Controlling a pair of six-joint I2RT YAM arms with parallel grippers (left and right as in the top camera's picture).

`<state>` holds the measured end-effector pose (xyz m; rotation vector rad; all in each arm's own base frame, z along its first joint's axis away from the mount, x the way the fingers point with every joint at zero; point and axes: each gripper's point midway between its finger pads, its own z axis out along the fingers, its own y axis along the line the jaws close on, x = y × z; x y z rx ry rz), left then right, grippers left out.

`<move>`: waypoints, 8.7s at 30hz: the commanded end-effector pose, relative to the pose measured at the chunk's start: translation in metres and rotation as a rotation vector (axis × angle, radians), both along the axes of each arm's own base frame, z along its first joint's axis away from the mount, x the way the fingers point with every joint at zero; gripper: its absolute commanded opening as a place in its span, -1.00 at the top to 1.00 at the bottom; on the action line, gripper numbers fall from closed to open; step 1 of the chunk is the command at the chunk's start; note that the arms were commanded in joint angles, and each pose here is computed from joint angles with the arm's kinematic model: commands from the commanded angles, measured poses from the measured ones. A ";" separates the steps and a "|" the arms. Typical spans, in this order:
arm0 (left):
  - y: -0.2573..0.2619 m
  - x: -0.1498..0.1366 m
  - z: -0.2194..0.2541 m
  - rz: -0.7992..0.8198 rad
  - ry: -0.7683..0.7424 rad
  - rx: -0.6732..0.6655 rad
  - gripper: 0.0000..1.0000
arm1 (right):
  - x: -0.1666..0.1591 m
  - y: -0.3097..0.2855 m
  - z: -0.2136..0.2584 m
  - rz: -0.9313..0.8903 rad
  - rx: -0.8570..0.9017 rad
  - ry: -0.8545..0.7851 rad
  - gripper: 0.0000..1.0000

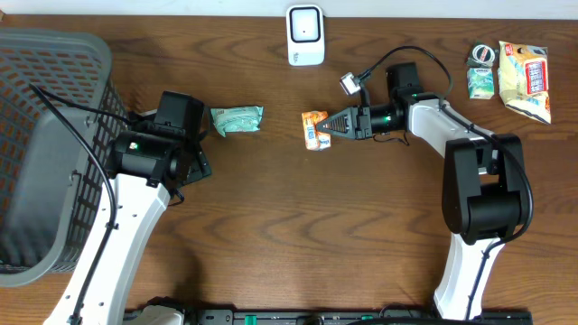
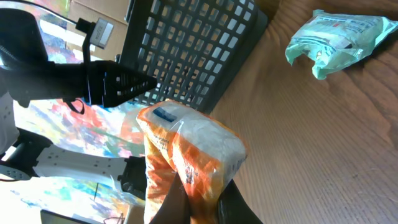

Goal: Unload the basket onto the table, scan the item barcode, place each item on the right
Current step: 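Lift the orange pack and carry it rightward, then swing the orange pack up to face the scanner, then hold the orange pack's barcode side in front of the scanner, then carry the orange pack right and set it among the back-right snacks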

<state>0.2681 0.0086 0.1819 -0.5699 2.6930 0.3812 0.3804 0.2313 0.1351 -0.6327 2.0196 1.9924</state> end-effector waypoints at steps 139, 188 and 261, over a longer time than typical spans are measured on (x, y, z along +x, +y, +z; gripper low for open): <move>0.004 0.000 0.003 0.013 -0.010 0.009 -0.96 | 0.140 -0.042 0.031 -0.671 -1.297 -0.583 0.98; 0.004 0.000 0.003 0.013 -0.010 0.009 -0.95 | 0.284 0.014 0.005 -0.412 -1.616 -1.507 0.98; 0.004 0.000 0.003 0.013 -0.010 0.009 -0.96 | 0.173 -0.327 -0.047 -0.799 -1.443 0.013 -0.98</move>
